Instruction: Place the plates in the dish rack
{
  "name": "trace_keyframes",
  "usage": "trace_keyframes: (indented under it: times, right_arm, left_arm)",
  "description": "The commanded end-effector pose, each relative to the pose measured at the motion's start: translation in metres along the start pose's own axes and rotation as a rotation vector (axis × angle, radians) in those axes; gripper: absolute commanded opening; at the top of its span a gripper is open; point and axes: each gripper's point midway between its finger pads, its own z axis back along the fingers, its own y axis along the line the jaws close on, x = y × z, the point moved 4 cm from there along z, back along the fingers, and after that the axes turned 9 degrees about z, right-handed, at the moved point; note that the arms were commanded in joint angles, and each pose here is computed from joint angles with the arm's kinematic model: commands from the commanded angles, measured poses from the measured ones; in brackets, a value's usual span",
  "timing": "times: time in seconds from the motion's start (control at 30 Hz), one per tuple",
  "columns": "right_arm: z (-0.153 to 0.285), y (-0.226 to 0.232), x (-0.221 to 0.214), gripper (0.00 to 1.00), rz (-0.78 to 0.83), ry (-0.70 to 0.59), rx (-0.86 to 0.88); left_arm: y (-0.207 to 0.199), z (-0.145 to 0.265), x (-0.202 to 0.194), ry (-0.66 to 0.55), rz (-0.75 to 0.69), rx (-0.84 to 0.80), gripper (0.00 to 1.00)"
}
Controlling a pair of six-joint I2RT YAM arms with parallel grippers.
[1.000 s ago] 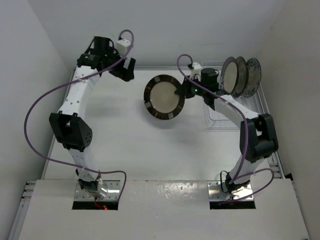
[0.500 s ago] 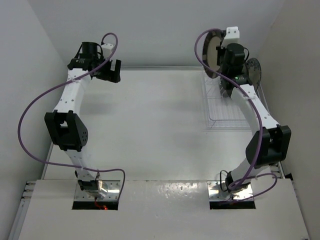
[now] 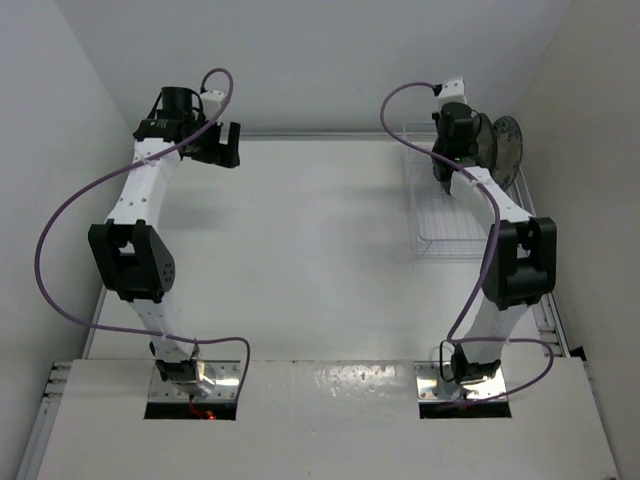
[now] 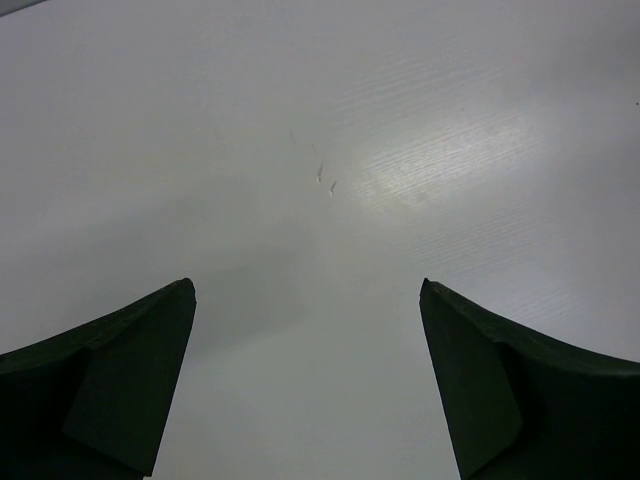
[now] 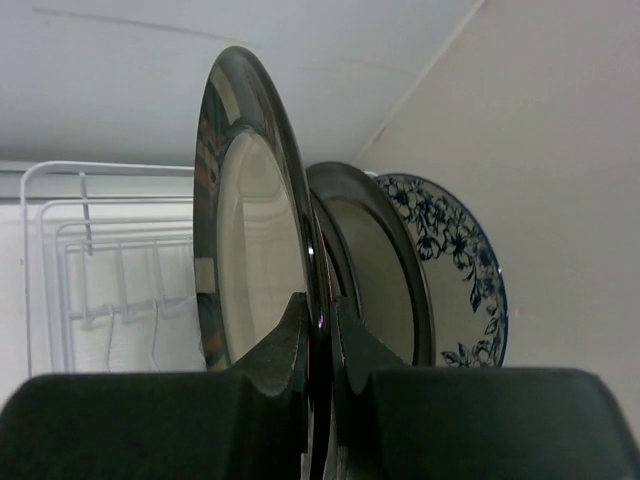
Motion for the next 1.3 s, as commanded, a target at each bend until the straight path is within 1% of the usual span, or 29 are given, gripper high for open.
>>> trace_keyframes:
  times: [0.0, 0.13, 0.17, 0.33, 0.37, 0.43, 0.47, 0.53, 0.63, 0.67, 0.7, 0.73, 0.83, 0.87, 0.93, 0.97, 1.03, 1.07, 1.1, 1.17, 1.2, 1.23, 1.27]
  right_arm:
    - [0.007, -0.047, 0.055, 0.0, -0.155, -0.204, -0.186]
    - [0.006, -0.032, 0.04, 0.0, -0.194, -0.181, -0.136]
    - [0.005, -0.023, 0.026, 0.0, -0.201, -0.149, -0.126]
    - [0.009, -0.005, 0.0, 0.0, -0.254, -0.098, -0.087]
    - [0.008, -0.002, -0.003, 0.0, -0.289, -0.091, -0.079]
    - [0.008, 0.01, -0.016, 0.0, -0.278, -0.061, -0.048]
    - [0.008, 0.016, -0.014, 0.0, -0.32, -0.07, -0.02]
    - [0.005, 0.028, -0.024, 0.0, -0.311, -0.05, 0.015]
    - [0.005, 0.031, -0.024, 0.01, -0.334, -0.046, 0.028]
    - [0.006, 0.03, -0.024, 0.11, -0.339, -0.044, 0.025]
    - [0.006, 0.027, -0.022, 0.18, -0.344, -0.044, 0.02]
    - [0.008, 0.024, -0.017, 0.29, -0.345, -0.051, 0.027]
    - [0.013, 0.02, -0.009, 0.44, -0.333, -0.08, 0.052]
    - [0.02, 0.01, 0.001, 0.53, -0.344, -0.104, 0.044]
    - [0.024, 0.004, 0.001, 0.6, -0.336, -0.101, 0.029]
    - [0.031, -0.008, 0.011, 0.66, -0.345, -0.128, 0.018]
    - [0.038, -0.012, 0.012, 0.7, -0.33, -0.131, 0.016]
    - [0.051, -0.028, 0.024, 0.75, -0.342, -0.162, 0.007]
    - [0.056, -0.03, 0.023, 0.78, -0.353, -0.161, 0.01]
    - [0.084, -0.05, 0.03, 0.86, -0.402, -0.181, 0.012]
    - [0.1, -0.064, 0.028, 0.91, -0.442, -0.191, 0.001]
    - [0.106, -0.056, 0.006, 0.94, -0.447, -0.12, 0.032]
    - [0.122, -0.063, -0.001, 0.96, -0.472, -0.114, 0.036]
  left_arm:
    - [0.003, 0.018, 0.012, -0.063, 0.017, -0.002, 0.99]
    - [0.003, 0.018, 0.012, -0.063, 0.017, -0.002, 0.99]
    - [0.003, 0.018, 0.012, -0.063, 0.017, -0.002, 0.99]
    - [0.003, 0.018, 0.012, -0.063, 0.017, -0.002, 0.99]
    - [0.003, 0.018, 0.012, -0.063, 0.017, -0.002, 0.99]
    - [0.007, 0.019, 0.014, -0.074, 0.02, 0.005, 0.99]
    - [0.006, 0.019, 0.014, -0.074, 0.02, -0.004, 0.99]
    - [0.006, 0.019, 0.014, -0.074, 0.02, -0.004, 0.99]
    - [0.006, 0.019, 0.014, -0.074, 0.02, -0.004, 0.99]
    - [0.007, 0.017, 0.011, -0.065, 0.013, -0.004, 0.99]
    - [0.006, 0.021, 0.013, -0.074, 0.011, -0.004, 0.99]
    - [0.006, 0.021, 0.013, -0.074, 0.011, -0.004, 0.99]
    - [0.006, 0.019, 0.01, -0.064, 0.014, -0.004, 0.99]
    - [0.006, 0.019, 0.01, -0.064, 0.014, -0.004, 0.99]
    - [0.006, 0.019, 0.01, -0.064, 0.014, -0.004, 0.99]
    - [0.006, 0.019, 0.01, -0.064, 0.014, -0.004, 0.99]
    - [0.004, 0.023, 0.011, -0.073, 0.011, -0.013, 0.99]
    - [0.004, 0.023, 0.011, -0.073, 0.011, -0.013, 0.99]
    - [0.004, 0.023, 0.011, -0.073, 0.011, -0.013, 0.99]
    - [0.009, 0.025, 0.009, -0.071, 0.007, 0.005, 0.99]
    - [0.011, 0.022, 0.003, -0.053, 0.013, 0.016, 0.99]
    - [0.012, 0.024, 0.001, -0.052, 0.013, 0.028, 0.99]
    - [0.014, 0.027, -0.002, -0.048, 0.002, 0.045, 0.99]
